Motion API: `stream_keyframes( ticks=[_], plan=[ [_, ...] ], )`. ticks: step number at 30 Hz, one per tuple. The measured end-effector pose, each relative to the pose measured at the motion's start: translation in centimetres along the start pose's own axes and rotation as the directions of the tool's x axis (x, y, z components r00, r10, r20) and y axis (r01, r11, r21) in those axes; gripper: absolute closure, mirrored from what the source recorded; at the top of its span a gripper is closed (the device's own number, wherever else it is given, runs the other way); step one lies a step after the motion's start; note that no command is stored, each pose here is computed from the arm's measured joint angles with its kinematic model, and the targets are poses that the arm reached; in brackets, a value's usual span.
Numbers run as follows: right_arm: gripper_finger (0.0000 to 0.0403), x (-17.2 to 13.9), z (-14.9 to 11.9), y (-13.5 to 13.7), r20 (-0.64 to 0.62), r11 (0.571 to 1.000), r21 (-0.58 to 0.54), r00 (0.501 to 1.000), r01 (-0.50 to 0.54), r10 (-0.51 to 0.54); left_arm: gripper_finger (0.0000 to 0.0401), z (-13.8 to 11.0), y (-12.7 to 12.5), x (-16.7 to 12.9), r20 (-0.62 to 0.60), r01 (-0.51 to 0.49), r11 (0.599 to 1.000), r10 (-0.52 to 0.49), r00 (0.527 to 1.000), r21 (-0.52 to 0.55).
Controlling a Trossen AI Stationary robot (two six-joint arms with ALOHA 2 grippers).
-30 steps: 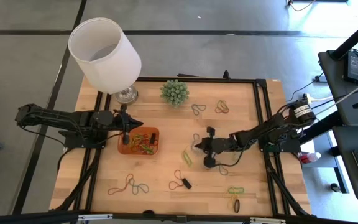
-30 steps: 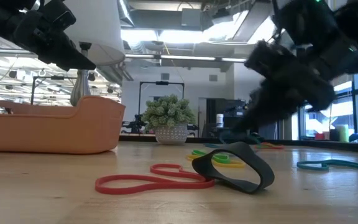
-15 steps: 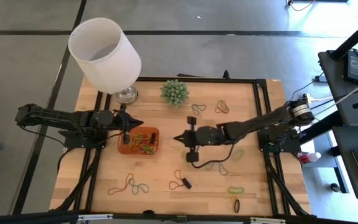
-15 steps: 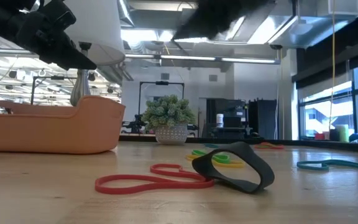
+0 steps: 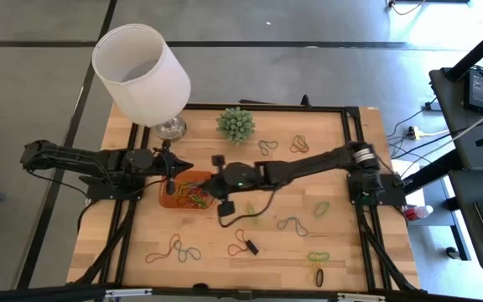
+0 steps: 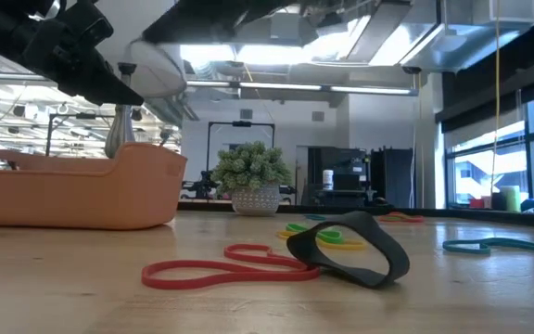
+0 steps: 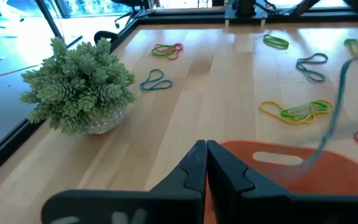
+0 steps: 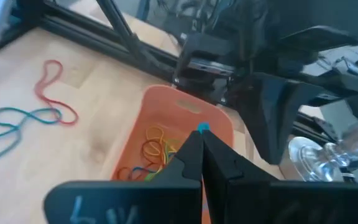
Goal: Pick and place rubber bands into bin
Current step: Put the blue rubber band into the orange bin
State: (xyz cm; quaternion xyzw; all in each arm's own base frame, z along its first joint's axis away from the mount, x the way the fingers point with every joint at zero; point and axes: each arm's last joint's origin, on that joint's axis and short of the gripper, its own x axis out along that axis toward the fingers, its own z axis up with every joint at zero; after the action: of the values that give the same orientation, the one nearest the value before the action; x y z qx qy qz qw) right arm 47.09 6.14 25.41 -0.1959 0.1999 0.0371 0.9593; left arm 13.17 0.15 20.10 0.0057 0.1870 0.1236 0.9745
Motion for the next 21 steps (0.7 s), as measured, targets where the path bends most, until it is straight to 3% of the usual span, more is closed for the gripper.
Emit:
stream_keyframes(
  ticks=[10, 16, 21],
  plan=[
    [0.0403, 6.4, -4.6, 0.3, -0.146, 0.997, 0.036, 0.987, -0.068, 0.073, 0.0393, 0.0, 0.0, 0.0, -0.002, 0.006, 1.000, -0.006, 1.000, 0.001],
    [0.0400, 7.6, -6.3, 1.0, -0.201, 0.993, 0.093, 0.975, -0.076, 0.093, 0.0397, 0.0, 0.0, 0.0, -0.002, 0.005, 1.000, -0.005, 1.000, 0.000],
    [0.0368, 7.3, -6.3, 0.9, -0.228, 0.990, 0.121, 0.968, -0.076, 0.102, 0.0397, 0.0, 0.0, 0.0, -0.002, 0.006, 1.000, -0.006, 1.000, -0.002]
  ],
)
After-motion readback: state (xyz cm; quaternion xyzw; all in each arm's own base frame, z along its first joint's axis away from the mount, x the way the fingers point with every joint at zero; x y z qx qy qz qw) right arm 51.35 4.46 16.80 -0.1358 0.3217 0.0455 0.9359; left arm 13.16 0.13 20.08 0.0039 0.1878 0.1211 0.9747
